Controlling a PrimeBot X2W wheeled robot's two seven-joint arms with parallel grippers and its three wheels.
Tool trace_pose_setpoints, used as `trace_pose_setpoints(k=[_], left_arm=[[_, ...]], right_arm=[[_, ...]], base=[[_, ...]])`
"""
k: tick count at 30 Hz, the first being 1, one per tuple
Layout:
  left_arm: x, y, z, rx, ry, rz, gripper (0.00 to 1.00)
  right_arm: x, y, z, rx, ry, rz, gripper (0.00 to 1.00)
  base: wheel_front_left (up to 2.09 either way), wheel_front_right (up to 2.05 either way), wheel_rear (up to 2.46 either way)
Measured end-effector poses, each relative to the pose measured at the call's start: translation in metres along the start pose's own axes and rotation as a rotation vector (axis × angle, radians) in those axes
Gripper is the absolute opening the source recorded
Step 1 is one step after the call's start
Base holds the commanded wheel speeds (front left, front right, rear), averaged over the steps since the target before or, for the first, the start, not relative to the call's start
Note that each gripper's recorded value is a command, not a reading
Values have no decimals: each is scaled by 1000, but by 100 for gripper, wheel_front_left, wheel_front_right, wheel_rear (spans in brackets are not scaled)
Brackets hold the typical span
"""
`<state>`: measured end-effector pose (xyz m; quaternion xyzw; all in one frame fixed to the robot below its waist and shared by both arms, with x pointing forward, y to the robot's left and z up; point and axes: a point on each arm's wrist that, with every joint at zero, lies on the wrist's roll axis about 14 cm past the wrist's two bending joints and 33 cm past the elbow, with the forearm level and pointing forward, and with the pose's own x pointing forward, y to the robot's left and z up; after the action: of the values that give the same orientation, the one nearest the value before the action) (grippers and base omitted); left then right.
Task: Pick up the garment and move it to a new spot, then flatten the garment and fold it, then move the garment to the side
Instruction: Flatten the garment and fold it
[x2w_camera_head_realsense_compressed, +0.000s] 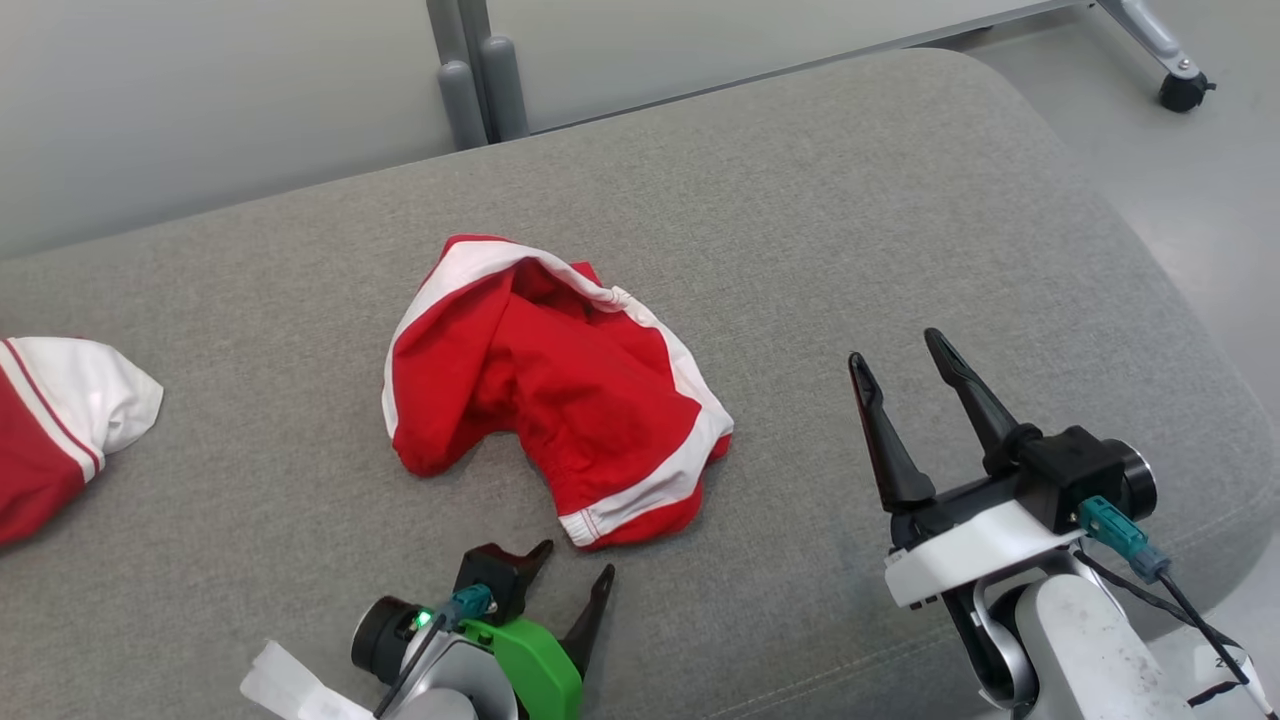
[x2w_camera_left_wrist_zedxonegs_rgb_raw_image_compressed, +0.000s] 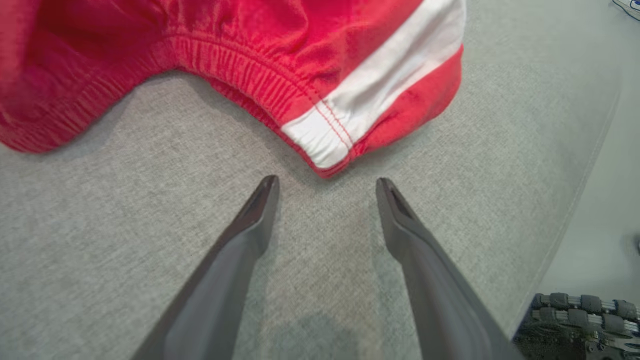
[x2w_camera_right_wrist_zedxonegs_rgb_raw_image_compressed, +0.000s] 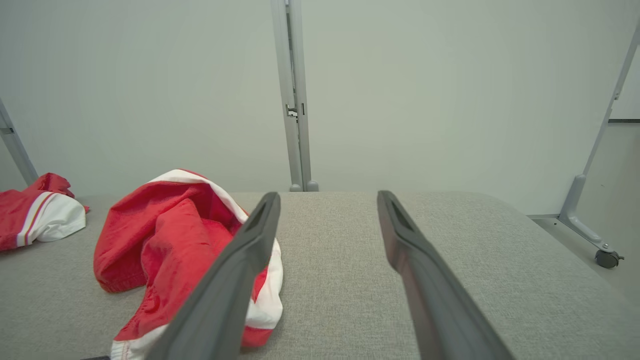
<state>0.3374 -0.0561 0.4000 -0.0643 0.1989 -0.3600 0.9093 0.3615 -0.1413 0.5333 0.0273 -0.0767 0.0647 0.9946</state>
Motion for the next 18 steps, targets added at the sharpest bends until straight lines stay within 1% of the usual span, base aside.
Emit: trace_pose_setpoints(k=[2, 11, 18], left_arm=[[1, -5, -5, -5, 19, -16, 100], [9, -18, -4, -31, 30, -56, 100], [11, -19, 8, -29, -9, -33, 100]], right_arm=[[-2, -4, 0, -3, 3, -14, 100], [-8, -22, 0, -16, 7, -73, 100], [-8, -25, 0, -18, 6, -87, 100]], base=[[0, 0, 0], [0, 0, 0], [0, 0, 0]])
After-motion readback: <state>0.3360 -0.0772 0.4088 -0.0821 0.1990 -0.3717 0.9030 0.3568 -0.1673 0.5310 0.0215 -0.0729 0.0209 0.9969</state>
